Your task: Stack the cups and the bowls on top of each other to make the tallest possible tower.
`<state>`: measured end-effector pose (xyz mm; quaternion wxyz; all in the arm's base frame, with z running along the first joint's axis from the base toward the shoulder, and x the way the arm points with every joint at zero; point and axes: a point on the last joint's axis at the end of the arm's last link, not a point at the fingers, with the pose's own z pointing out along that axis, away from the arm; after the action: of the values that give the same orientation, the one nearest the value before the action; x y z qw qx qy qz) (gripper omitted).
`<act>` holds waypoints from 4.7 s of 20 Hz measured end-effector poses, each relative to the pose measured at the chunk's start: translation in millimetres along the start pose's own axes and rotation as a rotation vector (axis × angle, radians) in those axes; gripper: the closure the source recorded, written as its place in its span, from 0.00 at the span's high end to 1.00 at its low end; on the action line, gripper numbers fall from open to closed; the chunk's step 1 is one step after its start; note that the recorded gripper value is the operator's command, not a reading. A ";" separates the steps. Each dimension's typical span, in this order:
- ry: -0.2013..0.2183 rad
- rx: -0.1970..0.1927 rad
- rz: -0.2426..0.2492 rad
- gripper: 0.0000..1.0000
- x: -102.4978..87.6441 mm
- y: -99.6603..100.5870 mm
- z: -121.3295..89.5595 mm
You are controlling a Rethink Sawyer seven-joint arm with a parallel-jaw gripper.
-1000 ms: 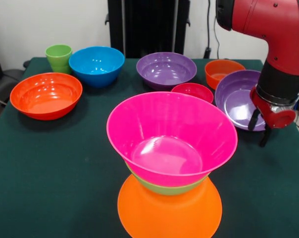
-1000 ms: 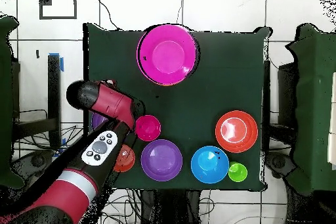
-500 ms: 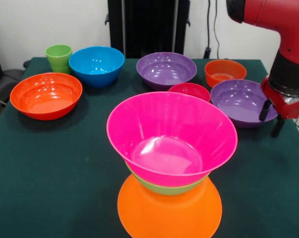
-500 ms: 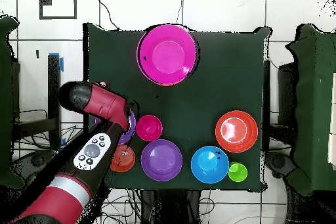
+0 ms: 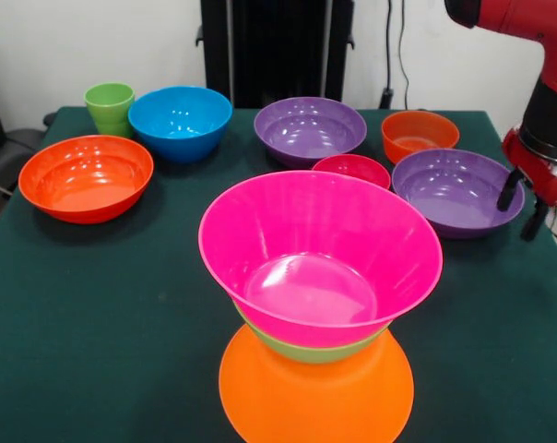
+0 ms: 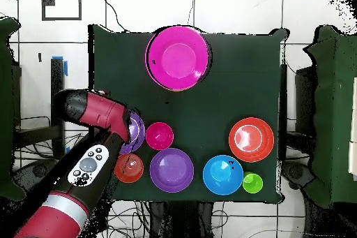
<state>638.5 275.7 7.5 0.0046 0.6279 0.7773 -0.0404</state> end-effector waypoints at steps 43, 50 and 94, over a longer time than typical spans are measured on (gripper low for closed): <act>-0.054 0.058 0.022 1.00 -20.0 -32.2 46.7; -0.054 0.065 0.023 0.00 -20.6 -33.6 48.7; -0.043 0.189 -0.020 0.00 -159.2 75.6 -267.1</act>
<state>757.6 154.5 278.6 -0.0381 0.6168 0.7759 -0.1270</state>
